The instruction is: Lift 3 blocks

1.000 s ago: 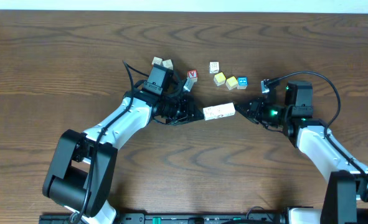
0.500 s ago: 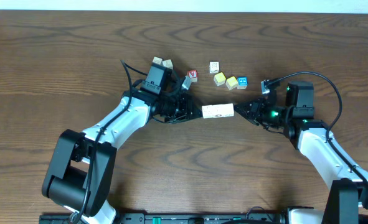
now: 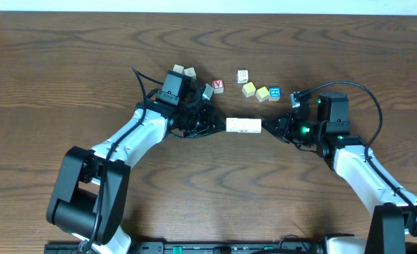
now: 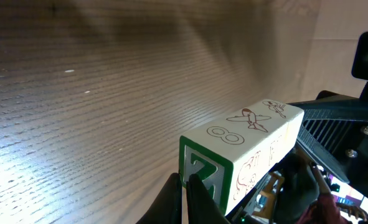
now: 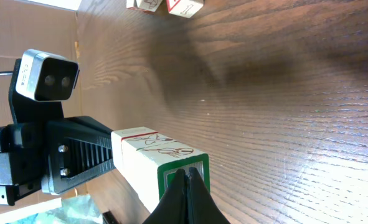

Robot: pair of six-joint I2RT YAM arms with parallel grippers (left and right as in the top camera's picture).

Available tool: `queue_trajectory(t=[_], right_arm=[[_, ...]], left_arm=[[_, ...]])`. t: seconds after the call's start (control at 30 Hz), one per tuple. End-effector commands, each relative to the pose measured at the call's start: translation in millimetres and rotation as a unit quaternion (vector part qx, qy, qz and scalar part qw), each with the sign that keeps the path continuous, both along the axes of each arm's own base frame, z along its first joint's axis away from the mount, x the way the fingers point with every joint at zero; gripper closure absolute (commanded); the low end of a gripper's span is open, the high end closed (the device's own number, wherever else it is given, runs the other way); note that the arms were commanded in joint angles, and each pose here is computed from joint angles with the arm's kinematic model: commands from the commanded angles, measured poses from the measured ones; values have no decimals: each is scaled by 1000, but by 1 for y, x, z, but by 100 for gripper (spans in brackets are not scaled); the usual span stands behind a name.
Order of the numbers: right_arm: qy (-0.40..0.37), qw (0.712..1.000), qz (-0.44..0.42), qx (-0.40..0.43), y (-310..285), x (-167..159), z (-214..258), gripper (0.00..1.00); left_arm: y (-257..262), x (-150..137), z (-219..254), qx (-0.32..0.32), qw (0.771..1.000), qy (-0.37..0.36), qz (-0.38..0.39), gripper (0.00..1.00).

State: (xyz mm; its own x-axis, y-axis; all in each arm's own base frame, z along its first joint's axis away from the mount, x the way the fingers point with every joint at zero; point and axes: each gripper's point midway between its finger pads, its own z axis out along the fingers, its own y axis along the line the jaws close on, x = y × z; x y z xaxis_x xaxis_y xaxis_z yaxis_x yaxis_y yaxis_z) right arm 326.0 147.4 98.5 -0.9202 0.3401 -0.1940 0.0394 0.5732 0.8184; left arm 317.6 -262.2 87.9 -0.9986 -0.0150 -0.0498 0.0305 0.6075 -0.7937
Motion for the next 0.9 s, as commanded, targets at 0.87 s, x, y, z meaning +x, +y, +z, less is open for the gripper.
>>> queue_trajectory(t=[0.87], right_arm=[[13, 997, 65, 38, 32, -24, 7, 99]], left_arm=[[-28, -18, 41, -74, 996, -7, -57, 93]])
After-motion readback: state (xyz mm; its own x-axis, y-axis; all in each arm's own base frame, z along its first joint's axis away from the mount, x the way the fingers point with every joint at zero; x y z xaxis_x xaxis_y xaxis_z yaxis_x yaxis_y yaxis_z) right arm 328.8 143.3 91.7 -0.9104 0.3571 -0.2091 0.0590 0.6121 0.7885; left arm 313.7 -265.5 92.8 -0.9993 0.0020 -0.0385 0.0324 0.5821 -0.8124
